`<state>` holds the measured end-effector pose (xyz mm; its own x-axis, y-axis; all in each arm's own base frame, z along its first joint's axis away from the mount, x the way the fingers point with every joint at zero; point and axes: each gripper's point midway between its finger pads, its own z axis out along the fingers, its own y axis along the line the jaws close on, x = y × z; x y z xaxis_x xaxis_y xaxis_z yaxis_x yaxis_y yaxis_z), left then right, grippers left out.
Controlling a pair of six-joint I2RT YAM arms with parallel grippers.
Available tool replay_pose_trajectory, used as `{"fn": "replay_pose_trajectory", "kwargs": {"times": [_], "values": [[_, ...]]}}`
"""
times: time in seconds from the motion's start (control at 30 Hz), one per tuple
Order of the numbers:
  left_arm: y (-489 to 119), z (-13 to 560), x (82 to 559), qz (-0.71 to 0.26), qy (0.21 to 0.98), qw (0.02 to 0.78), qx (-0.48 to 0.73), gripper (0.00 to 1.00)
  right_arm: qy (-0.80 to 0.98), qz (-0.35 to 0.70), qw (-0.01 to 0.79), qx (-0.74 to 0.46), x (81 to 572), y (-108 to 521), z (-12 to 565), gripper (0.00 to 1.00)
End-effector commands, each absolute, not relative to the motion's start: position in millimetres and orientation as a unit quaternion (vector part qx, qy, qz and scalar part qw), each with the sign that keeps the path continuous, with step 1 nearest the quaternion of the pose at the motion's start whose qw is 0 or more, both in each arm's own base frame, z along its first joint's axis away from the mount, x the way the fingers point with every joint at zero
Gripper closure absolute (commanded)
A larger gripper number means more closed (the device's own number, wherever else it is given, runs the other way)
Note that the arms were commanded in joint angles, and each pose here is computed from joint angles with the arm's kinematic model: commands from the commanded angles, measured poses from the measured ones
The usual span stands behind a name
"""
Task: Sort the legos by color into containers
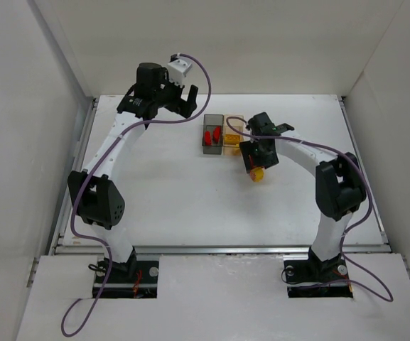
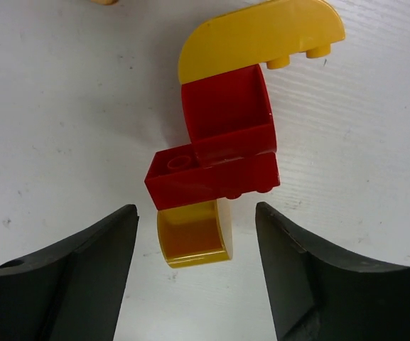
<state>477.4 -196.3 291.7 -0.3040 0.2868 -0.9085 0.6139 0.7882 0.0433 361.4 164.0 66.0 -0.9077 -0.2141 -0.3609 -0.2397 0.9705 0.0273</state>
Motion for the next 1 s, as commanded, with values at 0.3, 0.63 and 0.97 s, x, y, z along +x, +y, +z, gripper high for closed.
{"fn": "replay_pose_trajectory", "kwargs": {"times": [0.3, 0.63, 0.97], "values": [[-203, 322, 466, -0.182, 0.771, 0.537, 0.291, 0.0, 0.978, 0.048, 0.165, -0.117, 358, 171, 48, 0.55], [-214, 315, 439, -0.191, 0.712, 0.533, 0.416, 0.11, 0.939, 0.101, 0.239, -0.224, 352, 189, 105, 1.0], [-222, 302, 347, -0.043, 0.367, 0.591, 0.717, 0.01, 0.819, 0.279, 0.304, -0.398, 305, 237, 221, 1.0]]}}
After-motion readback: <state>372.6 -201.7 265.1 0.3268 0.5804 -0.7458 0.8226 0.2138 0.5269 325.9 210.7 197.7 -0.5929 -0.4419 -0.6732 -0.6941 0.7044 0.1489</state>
